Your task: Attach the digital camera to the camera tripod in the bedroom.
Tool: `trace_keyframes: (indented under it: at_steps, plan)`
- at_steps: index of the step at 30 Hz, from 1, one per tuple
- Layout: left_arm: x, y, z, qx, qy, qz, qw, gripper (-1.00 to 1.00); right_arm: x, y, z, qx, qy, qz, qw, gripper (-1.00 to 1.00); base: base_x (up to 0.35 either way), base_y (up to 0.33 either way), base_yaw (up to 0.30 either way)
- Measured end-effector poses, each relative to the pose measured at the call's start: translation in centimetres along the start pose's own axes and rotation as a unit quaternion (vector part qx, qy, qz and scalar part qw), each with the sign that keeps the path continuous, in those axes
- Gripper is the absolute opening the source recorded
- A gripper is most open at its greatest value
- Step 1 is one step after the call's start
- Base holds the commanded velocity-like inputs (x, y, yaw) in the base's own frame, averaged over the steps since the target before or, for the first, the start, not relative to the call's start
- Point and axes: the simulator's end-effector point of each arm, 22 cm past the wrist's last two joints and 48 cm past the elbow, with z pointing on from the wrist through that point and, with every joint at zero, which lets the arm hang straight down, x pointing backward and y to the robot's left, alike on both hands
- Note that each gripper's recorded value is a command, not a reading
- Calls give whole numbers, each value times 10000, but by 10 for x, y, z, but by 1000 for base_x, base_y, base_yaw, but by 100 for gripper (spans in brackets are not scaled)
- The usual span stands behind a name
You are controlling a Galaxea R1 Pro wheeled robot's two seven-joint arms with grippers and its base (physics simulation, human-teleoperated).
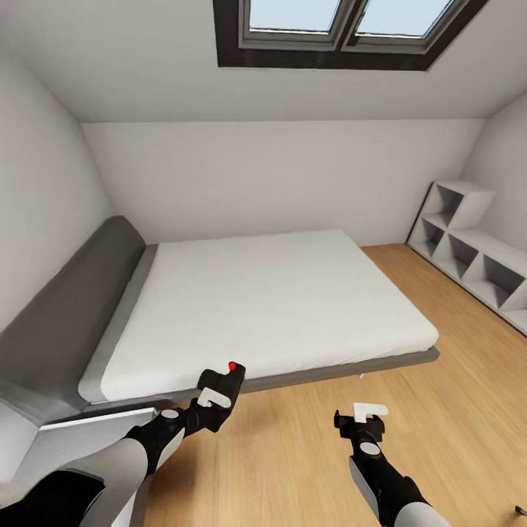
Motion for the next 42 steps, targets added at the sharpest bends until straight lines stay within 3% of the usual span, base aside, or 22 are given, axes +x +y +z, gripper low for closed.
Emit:
trace_keyframes:
  at_steps: [32,42]
  plan:
    - [0,0,0,0,-1,5,10000,-100,0,-1,0,7,3,1,10000,100,281,50,-235]
    - [0,0,0,7,2,-3,10000,-100,0,-1,0,6,4,0,10000,100,94,20,-248]
